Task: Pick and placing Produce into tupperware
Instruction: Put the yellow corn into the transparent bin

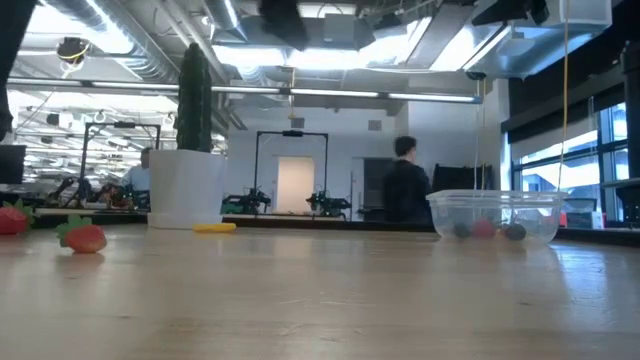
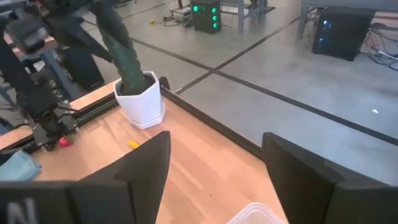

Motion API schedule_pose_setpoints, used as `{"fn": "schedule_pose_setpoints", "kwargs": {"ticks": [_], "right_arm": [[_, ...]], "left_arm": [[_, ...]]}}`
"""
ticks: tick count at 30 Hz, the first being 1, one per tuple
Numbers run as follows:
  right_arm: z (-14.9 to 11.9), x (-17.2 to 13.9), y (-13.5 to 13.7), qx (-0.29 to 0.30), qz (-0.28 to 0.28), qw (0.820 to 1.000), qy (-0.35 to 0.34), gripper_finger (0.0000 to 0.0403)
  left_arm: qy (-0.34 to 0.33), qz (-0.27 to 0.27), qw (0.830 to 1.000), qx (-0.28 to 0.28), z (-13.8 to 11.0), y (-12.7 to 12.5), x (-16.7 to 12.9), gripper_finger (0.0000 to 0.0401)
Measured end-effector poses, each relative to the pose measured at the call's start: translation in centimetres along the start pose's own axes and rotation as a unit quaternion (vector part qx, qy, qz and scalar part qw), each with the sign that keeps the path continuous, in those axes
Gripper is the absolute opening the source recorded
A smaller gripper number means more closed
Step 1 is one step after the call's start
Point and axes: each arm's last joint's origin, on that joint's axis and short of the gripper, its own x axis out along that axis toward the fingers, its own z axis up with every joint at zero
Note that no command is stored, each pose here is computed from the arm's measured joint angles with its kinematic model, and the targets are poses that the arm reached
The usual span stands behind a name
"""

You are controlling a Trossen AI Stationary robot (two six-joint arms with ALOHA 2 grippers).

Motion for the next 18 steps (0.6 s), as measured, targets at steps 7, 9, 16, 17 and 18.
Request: {"fn": "schedule_pose_setpoints", "kwargs": {"ticks": [7, 9, 16, 17, 18], "right_arm": [[0.3, 0.0, 0.1, -0.004, 0.005, 1.0, -0.013, 0.0255], [0.3, 0.0, 0.1, -0.003, 0.005, 1.0, -0.015, 0.0255], [0.3, 0.0, 0.1, -0.003, 0.005, 1.0, -0.015, 0.0255], [0.3, 0.0, 0.1, -0.003, 0.005, 1.0, -0.015, 0.0255], [0.3, 0.0, 0.1, -0.003, 0.005, 1.0, -0.015, 0.0255]], "left_arm": [[0.071, -0.005, 0.997, -0.006, -2.3, 0.3, -2.8, 0.0165], [0.095, -0.009, 0.995, -0.008, -2.8, 0.2, -3.0, 0.0165], [0.161, 0.012, 0.987, -0.002, -3.6, 0.3, -2.0, 0.0192], [0.162, 0.011, 0.987, 0.0, -3.5, 0.3, -1.8, 0.0202], [0.166, 0.009, 0.986, 0.001, -3.5, 0.2, -1.6, 0.0214]]}}
